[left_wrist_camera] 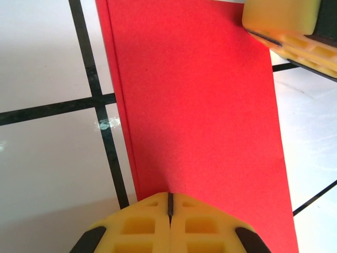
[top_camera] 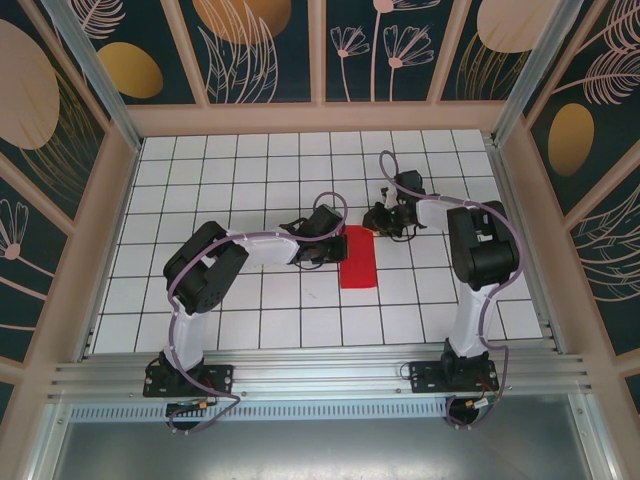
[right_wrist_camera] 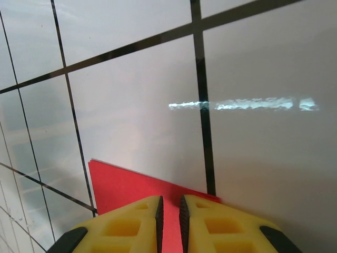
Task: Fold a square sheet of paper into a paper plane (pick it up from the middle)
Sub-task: Fold the square sheet of paper in half at the center of the table.
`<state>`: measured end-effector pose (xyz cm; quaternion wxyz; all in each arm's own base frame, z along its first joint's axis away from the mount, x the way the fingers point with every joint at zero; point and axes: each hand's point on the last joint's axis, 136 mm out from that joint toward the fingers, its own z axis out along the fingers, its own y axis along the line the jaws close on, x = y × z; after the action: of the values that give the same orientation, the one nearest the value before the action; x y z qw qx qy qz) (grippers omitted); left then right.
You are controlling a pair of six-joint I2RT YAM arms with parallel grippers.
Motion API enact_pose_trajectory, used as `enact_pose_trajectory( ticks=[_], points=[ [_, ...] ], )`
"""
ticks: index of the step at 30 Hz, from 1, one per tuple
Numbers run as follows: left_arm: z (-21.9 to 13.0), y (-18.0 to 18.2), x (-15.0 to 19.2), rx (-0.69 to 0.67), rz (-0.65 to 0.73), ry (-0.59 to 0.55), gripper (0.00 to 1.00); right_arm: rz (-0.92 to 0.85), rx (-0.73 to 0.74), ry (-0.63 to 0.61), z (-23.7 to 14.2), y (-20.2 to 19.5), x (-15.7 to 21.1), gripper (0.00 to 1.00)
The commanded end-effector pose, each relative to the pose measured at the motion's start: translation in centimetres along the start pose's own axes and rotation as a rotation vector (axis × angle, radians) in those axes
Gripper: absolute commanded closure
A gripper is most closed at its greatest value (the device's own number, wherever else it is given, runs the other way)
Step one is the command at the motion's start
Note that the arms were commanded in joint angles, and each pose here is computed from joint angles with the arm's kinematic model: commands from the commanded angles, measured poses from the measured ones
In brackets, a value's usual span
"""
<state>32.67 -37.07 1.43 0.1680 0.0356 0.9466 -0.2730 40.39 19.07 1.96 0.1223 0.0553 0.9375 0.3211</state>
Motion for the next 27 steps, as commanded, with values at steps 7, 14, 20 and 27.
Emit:
enact_pose_trajectory(
  ticks=[7,14,20,27],
  points=[
    [0.9,4.8,4.3,-0.153,-0.012,0.123,1.0,-0.012,-0.016,-0.027,-1.4,1.3,-1.0,0.8],
    [0.6,4.5,4.1,-0.146,-0.012,0.114,1.0,-0.002,-0.051,-0.011,-0.8,1.2,-1.2,0.8],
    [0.7,4.6,4.1,-0.148,-0.012,0.117,1.0,0.062,0.023,0.023,1.3,-2.2,0.2,0.8],
    [0.6,4.6,4.1,-0.149,-0.009,0.116,1.0,0.055,0.009,0.014,0.3,-1.0,-0.2,0.8]
  ],
)
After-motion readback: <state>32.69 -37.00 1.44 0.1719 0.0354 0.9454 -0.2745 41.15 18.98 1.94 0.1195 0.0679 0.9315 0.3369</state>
